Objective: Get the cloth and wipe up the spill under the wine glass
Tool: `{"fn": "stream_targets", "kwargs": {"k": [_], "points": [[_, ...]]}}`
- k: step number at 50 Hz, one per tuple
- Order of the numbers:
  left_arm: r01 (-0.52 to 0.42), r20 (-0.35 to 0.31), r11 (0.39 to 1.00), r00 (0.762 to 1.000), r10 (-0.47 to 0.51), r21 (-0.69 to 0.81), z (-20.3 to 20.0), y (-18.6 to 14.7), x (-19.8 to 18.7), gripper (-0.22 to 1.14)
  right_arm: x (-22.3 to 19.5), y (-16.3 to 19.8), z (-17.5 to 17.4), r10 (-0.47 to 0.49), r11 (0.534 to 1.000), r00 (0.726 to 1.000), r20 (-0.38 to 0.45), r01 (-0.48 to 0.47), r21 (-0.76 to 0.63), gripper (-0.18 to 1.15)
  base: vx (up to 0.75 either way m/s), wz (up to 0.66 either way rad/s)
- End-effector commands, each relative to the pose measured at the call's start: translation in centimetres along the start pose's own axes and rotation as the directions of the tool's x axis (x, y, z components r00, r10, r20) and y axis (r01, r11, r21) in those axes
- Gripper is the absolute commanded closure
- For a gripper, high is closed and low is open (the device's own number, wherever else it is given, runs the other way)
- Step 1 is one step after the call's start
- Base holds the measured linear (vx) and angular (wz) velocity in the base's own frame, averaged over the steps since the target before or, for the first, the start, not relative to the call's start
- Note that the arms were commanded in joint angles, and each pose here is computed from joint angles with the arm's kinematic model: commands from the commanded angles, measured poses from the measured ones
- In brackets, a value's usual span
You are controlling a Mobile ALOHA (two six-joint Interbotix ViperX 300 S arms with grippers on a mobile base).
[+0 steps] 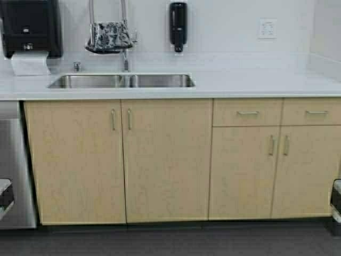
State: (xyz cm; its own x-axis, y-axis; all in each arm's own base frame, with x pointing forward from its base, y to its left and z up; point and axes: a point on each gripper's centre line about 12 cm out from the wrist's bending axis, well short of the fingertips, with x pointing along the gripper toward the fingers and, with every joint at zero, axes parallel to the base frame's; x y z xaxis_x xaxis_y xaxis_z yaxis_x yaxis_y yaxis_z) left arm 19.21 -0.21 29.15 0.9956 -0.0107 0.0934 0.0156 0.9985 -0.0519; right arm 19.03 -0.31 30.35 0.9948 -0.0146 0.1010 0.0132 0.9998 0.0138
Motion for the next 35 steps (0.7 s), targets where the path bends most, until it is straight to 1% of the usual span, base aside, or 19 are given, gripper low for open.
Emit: {"fn": "stream_targets", "kwargs": {"k": [1, 9, 22, 35], "points": [[0.001, 0.006, 1.000, 1.000, -0.001, -0.003, 0.0, 0.0, -0.1, 0.89, 0.2, 0.0, 0.9, 0.002, 1.000, 1.000, 0.025, -0.002, 0.000, 0.91, 0.40, 0.11], [0.002, 0.031, 1.000, 1.000, -0.002, -0.014, 0.4, 0.0, -0.4, 0.89, 0.2, 0.0, 1.0, 0.002, 1.000, 1.000, 0.026, -0.002, 0.002, 0.91, 0.41, 0.11], [0.003, 0.035, 1.000, 0.999, -0.002, -0.015, 0.3, 0.0, -0.1, 0.89, -0.2, 0.0, 1.3, 0.002, 1.000, 0.999, 0.043, -0.002, -0.003, 0.91, 0.41, 0.10], [0.001, 0.012, 1.000, 1.000, -0.001, -0.021, -0.8, 0.0, -0.4, 0.89, -0.4, 0.0, 0.9, 0.003, 1.000, 0.999, 0.043, -0.002, -0.009, 0.91, 0.42, 0.10]]}}
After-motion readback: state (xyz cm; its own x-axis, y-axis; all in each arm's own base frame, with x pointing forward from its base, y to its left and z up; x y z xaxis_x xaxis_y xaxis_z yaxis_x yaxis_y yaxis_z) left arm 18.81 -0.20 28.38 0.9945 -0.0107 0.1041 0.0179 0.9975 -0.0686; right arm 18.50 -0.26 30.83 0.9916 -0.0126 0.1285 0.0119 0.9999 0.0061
